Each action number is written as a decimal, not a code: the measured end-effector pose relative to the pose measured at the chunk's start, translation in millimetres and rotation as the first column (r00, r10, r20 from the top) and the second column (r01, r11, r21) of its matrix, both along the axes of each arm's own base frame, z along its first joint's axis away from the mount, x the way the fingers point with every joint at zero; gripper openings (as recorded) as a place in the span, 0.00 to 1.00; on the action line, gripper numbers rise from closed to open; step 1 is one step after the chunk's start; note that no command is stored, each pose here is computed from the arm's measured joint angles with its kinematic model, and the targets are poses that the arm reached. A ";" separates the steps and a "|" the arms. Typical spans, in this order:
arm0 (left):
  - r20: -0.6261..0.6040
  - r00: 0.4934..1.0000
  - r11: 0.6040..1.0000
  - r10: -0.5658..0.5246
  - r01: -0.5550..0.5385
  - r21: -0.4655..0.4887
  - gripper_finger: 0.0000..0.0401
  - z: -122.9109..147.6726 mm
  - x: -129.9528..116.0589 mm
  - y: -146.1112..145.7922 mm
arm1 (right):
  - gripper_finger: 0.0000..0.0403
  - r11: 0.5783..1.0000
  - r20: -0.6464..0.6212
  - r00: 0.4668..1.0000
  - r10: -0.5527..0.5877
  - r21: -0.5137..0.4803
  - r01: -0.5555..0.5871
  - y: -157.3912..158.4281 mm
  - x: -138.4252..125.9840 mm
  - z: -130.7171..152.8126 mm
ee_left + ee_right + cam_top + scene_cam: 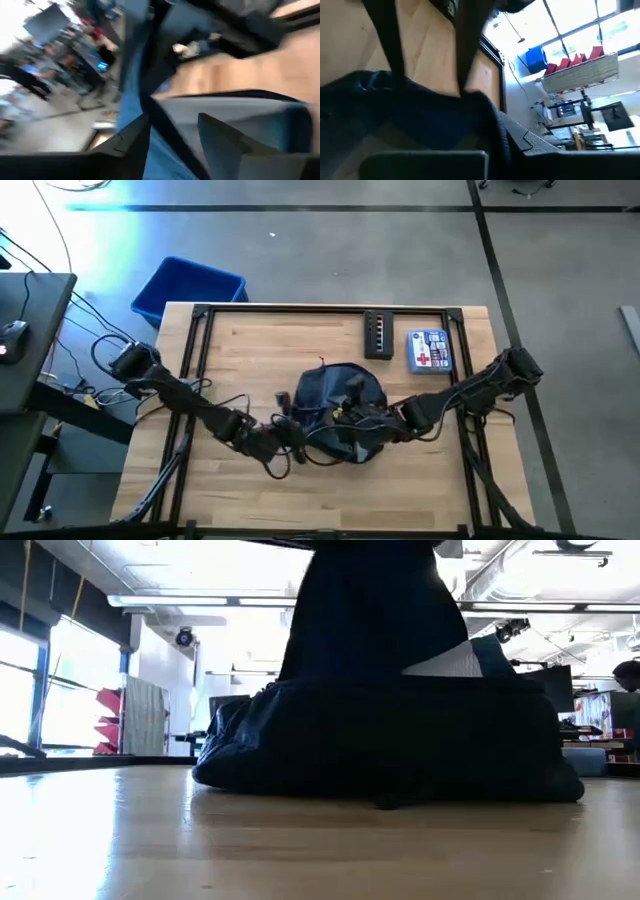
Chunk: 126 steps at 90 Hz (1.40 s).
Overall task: Unpack backpack
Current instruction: Put the white zip bag into the backpack
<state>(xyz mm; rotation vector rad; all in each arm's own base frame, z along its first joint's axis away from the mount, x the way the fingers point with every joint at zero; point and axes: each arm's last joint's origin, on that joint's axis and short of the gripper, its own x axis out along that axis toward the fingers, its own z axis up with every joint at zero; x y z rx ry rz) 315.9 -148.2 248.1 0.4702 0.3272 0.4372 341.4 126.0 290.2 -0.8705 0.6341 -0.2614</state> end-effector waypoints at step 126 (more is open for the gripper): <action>0.276 0.842 0.885 0.463 -0.457 -0.090 0.00 -29.6 -38.8 -6.4 | 0.49 0.894 -0.254 0.965 0.065 0.445 0.057 27.0 -63.8 -101.0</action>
